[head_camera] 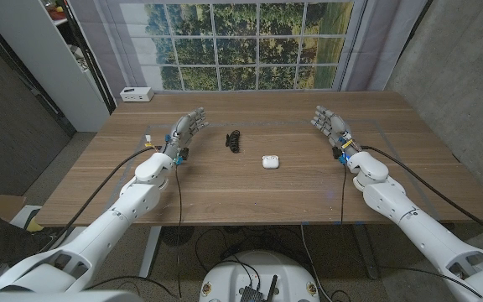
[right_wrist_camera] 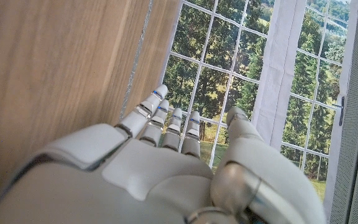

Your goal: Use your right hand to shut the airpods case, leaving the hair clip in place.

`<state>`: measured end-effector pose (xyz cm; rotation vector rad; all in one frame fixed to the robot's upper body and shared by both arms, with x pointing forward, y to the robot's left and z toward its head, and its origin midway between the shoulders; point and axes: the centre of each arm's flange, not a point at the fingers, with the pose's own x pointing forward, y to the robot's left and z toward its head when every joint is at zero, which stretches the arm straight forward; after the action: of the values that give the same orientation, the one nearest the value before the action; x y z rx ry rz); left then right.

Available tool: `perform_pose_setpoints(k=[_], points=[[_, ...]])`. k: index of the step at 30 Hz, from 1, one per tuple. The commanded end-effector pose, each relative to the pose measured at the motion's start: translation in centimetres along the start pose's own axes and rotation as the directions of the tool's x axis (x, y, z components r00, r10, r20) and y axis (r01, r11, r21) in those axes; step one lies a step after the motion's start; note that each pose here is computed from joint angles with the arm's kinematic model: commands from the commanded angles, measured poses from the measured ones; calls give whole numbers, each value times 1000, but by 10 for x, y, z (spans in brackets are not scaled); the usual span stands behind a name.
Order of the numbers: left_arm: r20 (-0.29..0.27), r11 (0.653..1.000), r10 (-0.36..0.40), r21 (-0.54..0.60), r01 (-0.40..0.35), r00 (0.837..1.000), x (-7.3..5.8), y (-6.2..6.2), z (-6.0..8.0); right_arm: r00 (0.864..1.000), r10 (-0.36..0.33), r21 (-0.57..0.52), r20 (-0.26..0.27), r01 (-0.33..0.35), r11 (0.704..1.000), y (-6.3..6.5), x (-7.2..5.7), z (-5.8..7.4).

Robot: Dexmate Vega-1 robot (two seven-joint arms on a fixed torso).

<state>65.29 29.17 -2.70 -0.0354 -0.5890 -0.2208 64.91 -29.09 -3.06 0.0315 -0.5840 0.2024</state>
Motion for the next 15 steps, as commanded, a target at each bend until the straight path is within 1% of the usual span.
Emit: perform_pose_setpoints(k=[1, 3, 5, 6, 7, 8, 15], points=[[-1, 1000, -17, 6, 17, 1000, 0, 1, 2, 999, 32, -59, -4, -32, 998, -6, -3, 8], [2, 1000, -18, 5, 18, 1000, 0, 2, 2, 999, 43, -73, -1, -43, 996, -6, -3, 10], [0, 1000, -17, 7, 17, 1000, 0, 2, 2, 997, 79, -137, -5, -79, 987, -6, -2, 17], [0, 1000, -17, 7, 17, 1000, 0, 2, 2, 997, 79, -137, -6, -79, 987, -6, -2, 17], [-4, 1000, -11, 7, 11, 1000, 0, 1, 2, 995, 102, -189, -17, -104, 977, -6, -2, 22], [-4, 1000, -12, 7, 12, 1000, 0, 1, 2, 993, 114, -208, -27, -117, 971, -5, -2, 24], [1, 1000, -3, 6, 3, 1000, -1, 1, 1, 983, 163, -315, -88, -183, 931, 0, -4, 34]])
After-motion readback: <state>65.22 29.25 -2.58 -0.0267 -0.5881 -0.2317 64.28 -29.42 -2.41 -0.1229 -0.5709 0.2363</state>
